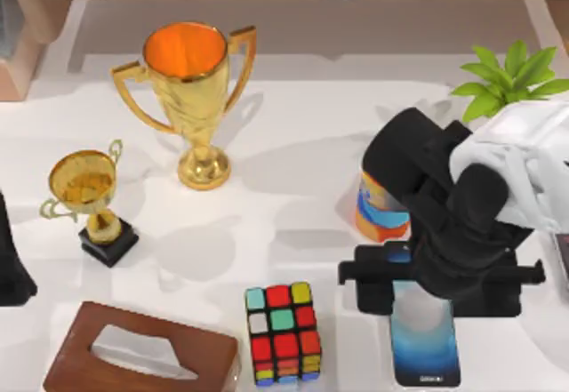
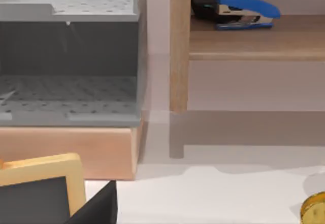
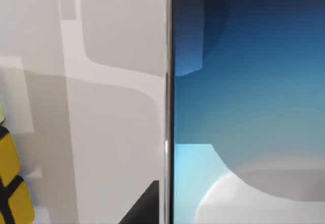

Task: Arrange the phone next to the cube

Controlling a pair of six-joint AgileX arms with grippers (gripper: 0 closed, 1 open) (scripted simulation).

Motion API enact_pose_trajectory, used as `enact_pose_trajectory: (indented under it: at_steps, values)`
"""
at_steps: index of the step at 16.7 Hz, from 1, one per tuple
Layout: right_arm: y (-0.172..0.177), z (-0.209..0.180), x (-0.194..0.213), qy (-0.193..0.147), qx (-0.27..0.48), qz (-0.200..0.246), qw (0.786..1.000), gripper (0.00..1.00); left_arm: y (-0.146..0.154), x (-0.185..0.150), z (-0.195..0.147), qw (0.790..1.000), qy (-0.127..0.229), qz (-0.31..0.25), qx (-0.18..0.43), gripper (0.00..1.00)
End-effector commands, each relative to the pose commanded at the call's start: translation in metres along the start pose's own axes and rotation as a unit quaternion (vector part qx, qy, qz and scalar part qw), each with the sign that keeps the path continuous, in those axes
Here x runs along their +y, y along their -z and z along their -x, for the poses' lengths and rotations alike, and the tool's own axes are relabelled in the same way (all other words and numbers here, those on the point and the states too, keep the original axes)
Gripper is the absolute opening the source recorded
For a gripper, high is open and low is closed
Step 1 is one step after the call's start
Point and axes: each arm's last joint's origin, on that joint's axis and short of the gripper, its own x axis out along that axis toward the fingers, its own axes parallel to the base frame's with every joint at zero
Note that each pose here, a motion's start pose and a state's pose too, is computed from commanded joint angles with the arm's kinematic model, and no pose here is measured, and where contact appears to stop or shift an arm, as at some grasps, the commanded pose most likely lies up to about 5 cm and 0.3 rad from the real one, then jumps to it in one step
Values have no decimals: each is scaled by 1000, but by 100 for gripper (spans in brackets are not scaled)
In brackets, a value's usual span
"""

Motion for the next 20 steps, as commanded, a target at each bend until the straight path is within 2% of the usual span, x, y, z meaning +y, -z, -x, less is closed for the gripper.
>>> enact_pose_trajectory:
  at_steps: [5,9,20]
  values:
    - [6,-23,-6,27,26,-1,999,0,0,0,0,1000,0,0,0,100]
    - [6,-23,-6,27,26,-1,999,0,0,0,0,1000,0,0,0,100]
    - [6,-23,-6,27,26,-1,999,83,0,0,0,1000,0,0,0,100]
